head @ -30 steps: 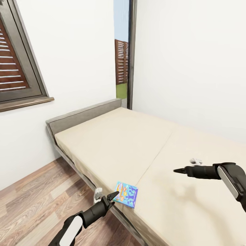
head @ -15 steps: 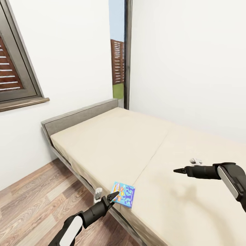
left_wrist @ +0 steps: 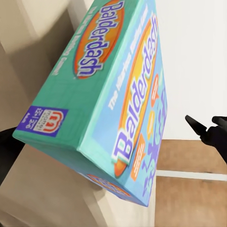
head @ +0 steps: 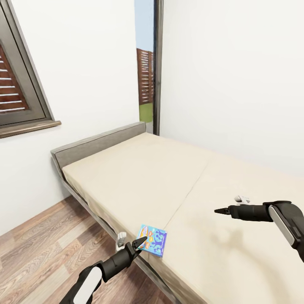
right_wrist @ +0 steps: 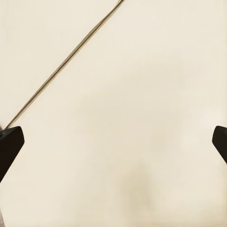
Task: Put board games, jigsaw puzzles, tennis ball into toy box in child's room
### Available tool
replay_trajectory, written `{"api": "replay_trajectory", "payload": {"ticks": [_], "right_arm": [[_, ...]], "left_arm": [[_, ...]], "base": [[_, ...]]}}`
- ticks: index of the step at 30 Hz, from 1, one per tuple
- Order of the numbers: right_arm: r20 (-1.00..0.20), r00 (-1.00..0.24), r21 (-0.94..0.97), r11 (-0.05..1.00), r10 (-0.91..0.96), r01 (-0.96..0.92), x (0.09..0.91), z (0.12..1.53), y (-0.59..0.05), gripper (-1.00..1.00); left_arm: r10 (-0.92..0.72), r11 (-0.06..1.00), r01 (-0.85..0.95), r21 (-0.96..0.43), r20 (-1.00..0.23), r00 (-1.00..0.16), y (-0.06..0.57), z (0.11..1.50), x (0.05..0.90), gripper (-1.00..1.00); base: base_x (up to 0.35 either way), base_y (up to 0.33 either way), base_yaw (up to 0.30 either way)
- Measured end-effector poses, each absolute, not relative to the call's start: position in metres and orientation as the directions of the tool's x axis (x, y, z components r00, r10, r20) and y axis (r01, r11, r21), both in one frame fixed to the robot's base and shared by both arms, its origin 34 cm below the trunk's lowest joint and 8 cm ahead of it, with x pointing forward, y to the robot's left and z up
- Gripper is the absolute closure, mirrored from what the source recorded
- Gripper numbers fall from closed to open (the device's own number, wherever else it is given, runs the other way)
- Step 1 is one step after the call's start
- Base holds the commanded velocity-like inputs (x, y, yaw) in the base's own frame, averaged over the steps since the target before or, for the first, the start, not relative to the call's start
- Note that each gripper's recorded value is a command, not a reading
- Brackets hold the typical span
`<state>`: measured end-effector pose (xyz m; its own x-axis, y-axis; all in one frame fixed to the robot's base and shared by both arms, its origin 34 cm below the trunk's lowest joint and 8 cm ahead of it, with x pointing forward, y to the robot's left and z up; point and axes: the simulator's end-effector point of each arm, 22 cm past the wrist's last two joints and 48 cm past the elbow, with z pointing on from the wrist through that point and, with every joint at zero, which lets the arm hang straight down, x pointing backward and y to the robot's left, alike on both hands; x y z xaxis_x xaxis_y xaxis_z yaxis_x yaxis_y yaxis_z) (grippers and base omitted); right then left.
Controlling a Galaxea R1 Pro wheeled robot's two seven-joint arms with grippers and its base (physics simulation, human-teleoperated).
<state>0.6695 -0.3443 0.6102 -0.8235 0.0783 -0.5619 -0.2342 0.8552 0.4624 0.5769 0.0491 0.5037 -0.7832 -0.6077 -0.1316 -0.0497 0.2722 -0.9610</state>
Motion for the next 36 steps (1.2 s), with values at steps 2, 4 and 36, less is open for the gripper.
{"api": "replay_trajectory", "payload": {"ticks": [2,4,36], "right_arm": [[-0.562,-0.823,0.462,0.855,0.078,-0.235,0.67,0.61,-0.344,-1.0],[-0.562,-0.823,0.462,0.855,0.078,-0.235,0.67,0.61,-0.344,-1.0],[-0.564,-0.822,0.462,0.854,0.076,-0.238,0.669,0.612,-0.343,-1.0]], "left_arm": [[-0.608,0.272,-0.049,-0.961,-0.132,-0.783,0.049,0.504,0.577,-1.0],[-0.606,0.278,-0.049,-0.959,-0.136,-0.784,0.05,0.503,0.577,-1.0],[-0.607,0.266,-0.025,-0.964,-0.147,-0.781,0.055,0.511,0.578,1.0]], "base": [[0.0,0.0,-0.032],[0.0,0.0,-0.084],[0.0,0.0,-0.022]]}}
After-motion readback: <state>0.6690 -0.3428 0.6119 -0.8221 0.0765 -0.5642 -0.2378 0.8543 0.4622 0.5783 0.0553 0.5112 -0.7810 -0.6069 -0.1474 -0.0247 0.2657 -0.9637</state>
